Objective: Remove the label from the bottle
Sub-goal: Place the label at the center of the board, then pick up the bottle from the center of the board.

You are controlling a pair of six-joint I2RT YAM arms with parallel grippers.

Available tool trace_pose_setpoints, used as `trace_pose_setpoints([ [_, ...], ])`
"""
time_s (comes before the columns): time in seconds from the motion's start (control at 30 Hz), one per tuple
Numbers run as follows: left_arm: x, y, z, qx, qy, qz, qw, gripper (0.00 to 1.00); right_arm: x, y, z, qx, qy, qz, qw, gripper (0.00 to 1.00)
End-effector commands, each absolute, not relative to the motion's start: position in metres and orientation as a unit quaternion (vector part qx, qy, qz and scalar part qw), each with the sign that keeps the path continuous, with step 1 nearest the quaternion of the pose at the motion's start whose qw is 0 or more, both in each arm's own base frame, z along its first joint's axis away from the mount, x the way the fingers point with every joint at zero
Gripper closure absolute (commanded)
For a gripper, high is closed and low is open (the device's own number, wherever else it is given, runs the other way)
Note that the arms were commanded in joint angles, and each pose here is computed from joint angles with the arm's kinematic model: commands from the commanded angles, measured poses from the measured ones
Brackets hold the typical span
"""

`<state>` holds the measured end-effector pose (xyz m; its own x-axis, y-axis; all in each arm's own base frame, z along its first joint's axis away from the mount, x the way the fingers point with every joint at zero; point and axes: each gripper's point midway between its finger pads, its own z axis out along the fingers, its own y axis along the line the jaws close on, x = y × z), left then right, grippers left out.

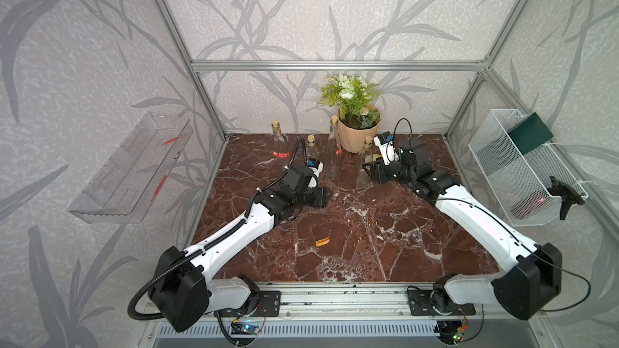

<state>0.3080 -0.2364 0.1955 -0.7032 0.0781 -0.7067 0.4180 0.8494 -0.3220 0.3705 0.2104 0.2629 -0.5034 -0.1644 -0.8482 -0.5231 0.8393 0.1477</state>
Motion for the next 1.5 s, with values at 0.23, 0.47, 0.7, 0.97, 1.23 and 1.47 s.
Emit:
trace_pose_setpoints([
  [0.23,0.324,-0.244,0.215,0.151,0.876,-0.242,0.389,0.28,0.416,0.216,0.272,-0.206,0.832,0.183,0.482,0.33],
  [0.47,0.332,-0.259,0.223,0.158,0.865,-0.266,0.394,0.23,0.439,0.207,0.269,-0.180,0.830,0.178,0.497,0.35],
  [0.7,0.334,-0.266,0.220,0.164,0.863,-0.279,0.387,0.22,0.455,0.208,0.262,-0.172,0.832,0.176,0.497,0.39],
  [0.97,0.333,-0.269,0.218,0.167,0.863,-0.286,0.382,0.21,0.468,0.214,0.252,-0.171,0.836,0.181,0.490,0.45],
  [1.23,0.330,-0.267,0.211,0.164,0.866,-0.284,0.376,0.21,0.473,0.211,0.241,-0.168,0.841,0.163,0.487,0.61],
  [1.47,0.327,-0.265,0.207,0.165,0.868,-0.283,0.373,0.21,0.477,0.210,0.239,-0.165,0.842,0.160,0.488,0.59],
])
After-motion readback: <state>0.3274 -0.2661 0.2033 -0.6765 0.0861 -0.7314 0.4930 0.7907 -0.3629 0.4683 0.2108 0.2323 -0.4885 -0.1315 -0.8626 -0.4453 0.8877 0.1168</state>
